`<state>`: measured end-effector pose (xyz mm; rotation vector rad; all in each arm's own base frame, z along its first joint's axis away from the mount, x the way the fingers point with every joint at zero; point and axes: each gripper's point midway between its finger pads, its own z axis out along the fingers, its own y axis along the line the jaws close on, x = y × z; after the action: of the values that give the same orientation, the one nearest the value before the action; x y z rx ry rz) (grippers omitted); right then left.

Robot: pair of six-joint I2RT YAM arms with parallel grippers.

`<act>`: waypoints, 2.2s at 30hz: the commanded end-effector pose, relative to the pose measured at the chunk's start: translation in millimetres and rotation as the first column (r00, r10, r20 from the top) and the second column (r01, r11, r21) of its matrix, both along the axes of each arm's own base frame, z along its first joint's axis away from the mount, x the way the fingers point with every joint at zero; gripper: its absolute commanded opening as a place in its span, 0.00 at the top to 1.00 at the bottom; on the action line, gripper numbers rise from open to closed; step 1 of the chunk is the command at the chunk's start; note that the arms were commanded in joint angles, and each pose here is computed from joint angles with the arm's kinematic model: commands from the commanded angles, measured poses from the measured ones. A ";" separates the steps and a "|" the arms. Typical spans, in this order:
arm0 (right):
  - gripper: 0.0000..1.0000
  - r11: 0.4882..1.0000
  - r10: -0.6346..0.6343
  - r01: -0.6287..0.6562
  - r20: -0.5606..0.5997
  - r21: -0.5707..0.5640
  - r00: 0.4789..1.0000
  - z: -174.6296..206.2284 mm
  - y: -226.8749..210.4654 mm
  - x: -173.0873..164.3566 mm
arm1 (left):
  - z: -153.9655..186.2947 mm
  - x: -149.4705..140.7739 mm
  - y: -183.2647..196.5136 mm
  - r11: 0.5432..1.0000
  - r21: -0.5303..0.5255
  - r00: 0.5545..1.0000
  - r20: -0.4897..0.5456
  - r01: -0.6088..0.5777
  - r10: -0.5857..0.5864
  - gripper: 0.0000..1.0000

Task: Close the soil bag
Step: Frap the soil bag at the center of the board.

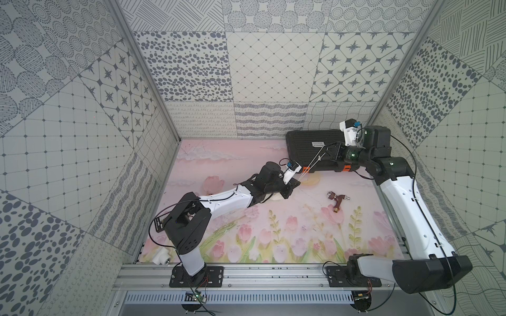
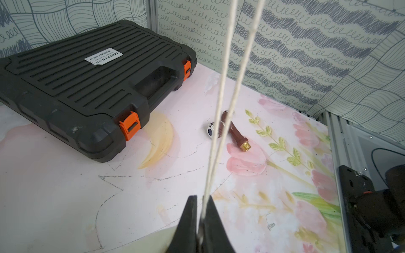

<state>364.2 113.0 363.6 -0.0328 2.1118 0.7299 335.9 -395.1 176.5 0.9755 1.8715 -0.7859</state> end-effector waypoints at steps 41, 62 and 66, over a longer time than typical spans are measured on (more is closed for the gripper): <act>1.00 0.994 -0.111 0.106 0.375 0.034 0.920 59.9 -28.6 20.5 | -0.3 38.5 252.7 0.531 0.733 0.762 -0.025 -0.426 0.647 1.00; 1.00 0.982 -0.079 0.143 0.418 -0.123 0.905 -52.7 88.7 42.3 | 34.1 48.2 185.9 0.714 0.537 0.889 0.191 -0.449 0.416 1.00; 1.00 0.967 -0.144 0.220 0.434 -0.130 0.889 -62.9 64.0 25.3 | 8.9 17.8 156.9 0.815 0.443 0.920 0.068 -0.374 0.385 0.95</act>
<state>390.3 195.6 248.1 -0.1865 1.9119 0.3998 367.5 -204.4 192.0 0.8778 2.3047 0.0954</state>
